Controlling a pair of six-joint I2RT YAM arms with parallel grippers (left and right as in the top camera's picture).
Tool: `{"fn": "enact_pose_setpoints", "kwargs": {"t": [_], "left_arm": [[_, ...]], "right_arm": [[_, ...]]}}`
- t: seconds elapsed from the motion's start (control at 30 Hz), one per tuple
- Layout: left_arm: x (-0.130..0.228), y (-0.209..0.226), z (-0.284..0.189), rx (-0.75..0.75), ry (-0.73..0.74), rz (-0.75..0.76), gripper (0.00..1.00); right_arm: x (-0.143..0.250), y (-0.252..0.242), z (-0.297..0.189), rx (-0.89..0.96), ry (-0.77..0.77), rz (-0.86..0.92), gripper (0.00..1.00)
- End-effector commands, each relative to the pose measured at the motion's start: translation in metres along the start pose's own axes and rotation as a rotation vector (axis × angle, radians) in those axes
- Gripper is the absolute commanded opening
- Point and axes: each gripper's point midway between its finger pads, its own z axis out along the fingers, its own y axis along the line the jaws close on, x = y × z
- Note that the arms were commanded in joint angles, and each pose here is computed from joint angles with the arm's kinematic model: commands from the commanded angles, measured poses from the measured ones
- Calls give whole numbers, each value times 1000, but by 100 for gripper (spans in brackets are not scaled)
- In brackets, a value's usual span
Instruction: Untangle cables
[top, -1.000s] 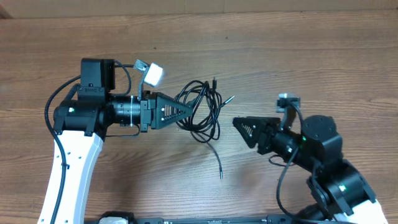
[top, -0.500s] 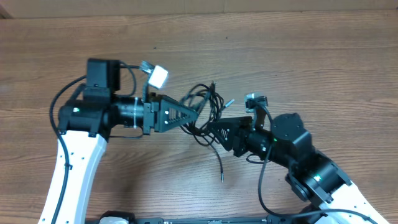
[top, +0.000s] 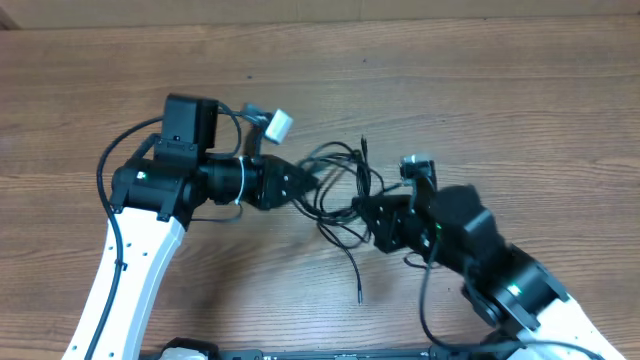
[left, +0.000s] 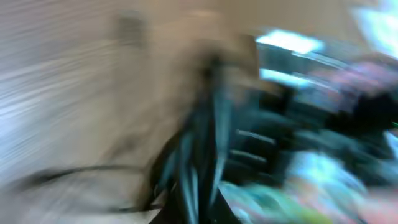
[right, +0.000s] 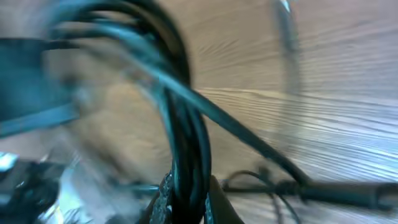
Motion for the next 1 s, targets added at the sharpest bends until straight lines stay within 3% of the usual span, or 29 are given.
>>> {"fn": "enact_pose_setpoints", "kwargs": {"t": [0.0, 0.07, 0.1, 0.23, 0.3, 0.5, 0.53, 0.6, 0.63, 0.67, 0.73, 0.87, 0.97], "left_arm": [[-23, 101, -45, -637, -246, -345, 4], [-25, 117, -59, -735, -336, -473, 6], [-25, 125, -63, -759, -405, -609, 12], [-23, 130, -53, -733, -421, -745, 24], [-21, 129, -43, -708, -366, -722, 4], [-19, 92, -8, -478, -136, -382, 7], [-15, 92, -8, -478, -113, -360, 21], [-10, 98, -12, -520, -104, -374, 65], [-10, 102, -15, -546, -116, -387, 93], [-11, 107, -18, -578, -134, -409, 100], [-12, 118, -25, -645, -182, -484, 97], [-13, 136, -36, -746, -270, -621, 79], [-4, 140, -29, -734, -289, -808, 69]], "right_arm": [[-10, 67, -54, -278, -44, -120, 4], [-6, 87, -77, -384, -50, -161, 4], [-3, 103, -95, -470, -59, -196, 4], [0, 118, -112, -558, -66, -237, 4], [0, 116, -109, -543, -63, -233, 4], [-1, 82, -84, -360, -48, -148, 16], [0, 74, -79, -323, -42, -134, 20], [2, 59, -71, -249, -31, -110, 23], [2, 54, -68, -221, -27, -101, 24], [3, 47, -65, -187, -22, -92, 26], [4, 37, -59, -137, -14, -78, 26], [9, 27, -52, -92, 13, -64, 26], [11, 21, -47, -64, 28, -56, 26]]}}
